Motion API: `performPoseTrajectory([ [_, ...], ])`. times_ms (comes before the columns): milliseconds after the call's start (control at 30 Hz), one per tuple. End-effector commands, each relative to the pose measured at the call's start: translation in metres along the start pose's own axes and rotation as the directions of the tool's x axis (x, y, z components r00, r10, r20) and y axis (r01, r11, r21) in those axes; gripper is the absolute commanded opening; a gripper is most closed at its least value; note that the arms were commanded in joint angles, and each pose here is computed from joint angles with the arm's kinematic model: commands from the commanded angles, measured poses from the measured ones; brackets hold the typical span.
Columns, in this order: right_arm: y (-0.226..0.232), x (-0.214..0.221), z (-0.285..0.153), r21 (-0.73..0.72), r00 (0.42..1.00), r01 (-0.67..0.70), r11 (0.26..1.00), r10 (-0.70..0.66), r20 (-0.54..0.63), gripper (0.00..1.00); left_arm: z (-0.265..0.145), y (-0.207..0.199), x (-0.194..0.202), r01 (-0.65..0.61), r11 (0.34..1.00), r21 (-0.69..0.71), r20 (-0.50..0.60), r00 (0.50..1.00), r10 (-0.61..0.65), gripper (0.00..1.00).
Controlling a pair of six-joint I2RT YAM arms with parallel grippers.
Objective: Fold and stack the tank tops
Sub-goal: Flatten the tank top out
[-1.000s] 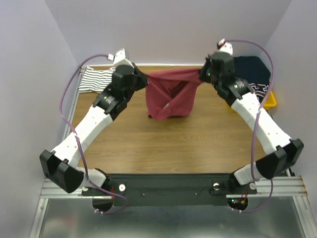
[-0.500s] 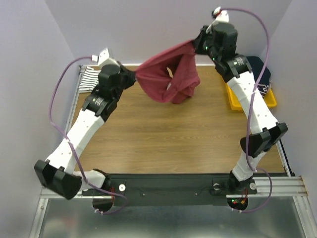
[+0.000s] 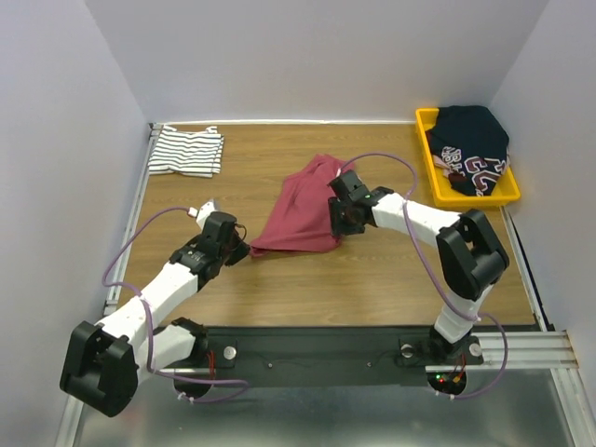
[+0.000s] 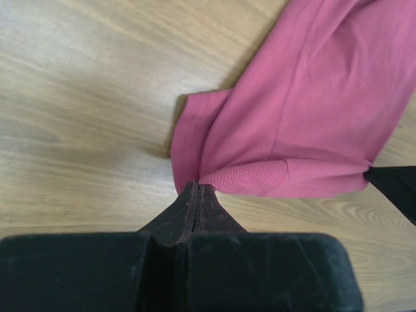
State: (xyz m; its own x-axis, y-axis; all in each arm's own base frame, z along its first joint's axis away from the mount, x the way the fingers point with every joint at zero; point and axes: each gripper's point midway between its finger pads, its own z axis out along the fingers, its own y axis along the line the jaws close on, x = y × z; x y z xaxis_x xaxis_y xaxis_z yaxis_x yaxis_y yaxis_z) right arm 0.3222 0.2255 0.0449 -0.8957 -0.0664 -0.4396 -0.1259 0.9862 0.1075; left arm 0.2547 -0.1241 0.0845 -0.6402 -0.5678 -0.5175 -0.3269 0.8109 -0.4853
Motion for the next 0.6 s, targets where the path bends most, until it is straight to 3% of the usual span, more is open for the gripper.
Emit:
performPoseTrajectory([
  [0, 0.026, -0.069, -0.044, -0.107, 0.956, -0.095, 0.990, 0.120, 0.268, 0.55, -0.007, -0.020, -0.027, 0.027, 0.998, 0.059, 0.093, 0.995, -0.033, 0.00],
  [167, 0.007, -0.072, -0.075, -0.102, 0.910, -0.158, 0.982, 0.185, 0.370, 0.61, -0.008, -0.022, -0.033, 0.010, 0.998, 0.056, 0.113, 0.994, -0.016, 0.00],
  [300, 0.011, -0.049, -0.063, -0.142, 0.931, -0.138, 0.980, 0.177, 0.319, 0.61, -0.013, -0.029, -0.025, -0.032, 0.993, 0.113, 0.084, 0.996, 0.022, 0.01],
  [433, 0.045, -0.030, -0.052, -0.296, 0.955, -0.096, 0.950, 0.172, 0.243, 0.61, -0.029, -0.039, -0.035, -0.064, 0.985, 0.160, 0.122, 0.991, 0.045, 0.34],
  [500, 0.055, -0.015, -0.036, -0.268, 0.967, -0.078, 0.960, 0.139, 0.215, 0.62, -0.037, -0.043, -0.039, -0.079, 0.982, 0.174, 0.129, 0.990, 0.057, 0.44],
  [567, 0.053, -0.003, -0.024, -0.243, 0.971, -0.104, 0.964, 0.151, 0.184, 0.62, -0.041, -0.046, -0.040, -0.091, 0.980, 0.179, 0.127, 0.989, 0.069, 0.45],
])
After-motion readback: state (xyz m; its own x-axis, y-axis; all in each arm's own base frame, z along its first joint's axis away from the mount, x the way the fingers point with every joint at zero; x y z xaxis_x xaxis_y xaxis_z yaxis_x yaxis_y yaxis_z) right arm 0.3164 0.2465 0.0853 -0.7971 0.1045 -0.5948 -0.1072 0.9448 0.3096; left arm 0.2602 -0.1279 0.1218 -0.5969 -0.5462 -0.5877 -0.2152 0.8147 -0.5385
